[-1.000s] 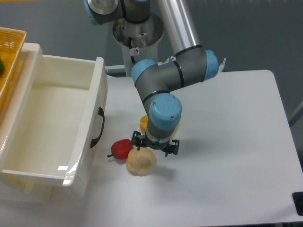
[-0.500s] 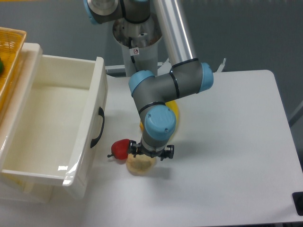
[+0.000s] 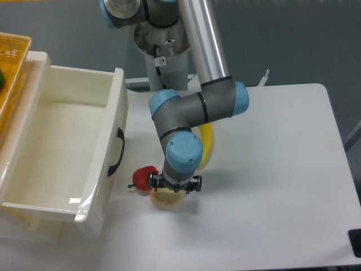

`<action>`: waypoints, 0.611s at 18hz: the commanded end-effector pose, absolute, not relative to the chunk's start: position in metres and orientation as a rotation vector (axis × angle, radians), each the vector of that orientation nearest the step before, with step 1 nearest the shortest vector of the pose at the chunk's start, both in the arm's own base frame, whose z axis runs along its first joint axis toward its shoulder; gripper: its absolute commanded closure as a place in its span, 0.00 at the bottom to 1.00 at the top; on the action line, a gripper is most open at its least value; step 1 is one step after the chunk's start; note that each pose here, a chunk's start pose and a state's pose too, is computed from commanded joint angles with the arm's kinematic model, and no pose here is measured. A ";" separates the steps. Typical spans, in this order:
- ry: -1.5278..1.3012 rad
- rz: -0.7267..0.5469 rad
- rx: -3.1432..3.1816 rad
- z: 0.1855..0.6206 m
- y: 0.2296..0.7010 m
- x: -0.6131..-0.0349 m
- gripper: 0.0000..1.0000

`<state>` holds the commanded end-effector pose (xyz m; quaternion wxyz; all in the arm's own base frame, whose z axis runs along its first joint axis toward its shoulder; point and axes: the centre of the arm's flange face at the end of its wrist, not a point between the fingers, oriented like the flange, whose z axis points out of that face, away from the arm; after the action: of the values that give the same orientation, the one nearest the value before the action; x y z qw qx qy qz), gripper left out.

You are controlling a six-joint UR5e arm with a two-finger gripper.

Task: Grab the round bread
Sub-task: 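Lower the open gripper down around the round bread bun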

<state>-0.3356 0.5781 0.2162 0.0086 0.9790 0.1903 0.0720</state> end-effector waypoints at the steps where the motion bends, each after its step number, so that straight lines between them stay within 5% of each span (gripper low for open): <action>1: 0.595 0.225 3.059 0.216 0.578 -0.336 0.00; 11: 0.586 0.226 3.051 0.199 0.589 -0.326 0.00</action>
<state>-0.3257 0.5895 0.1990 0.0131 0.9794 0.1882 0.0727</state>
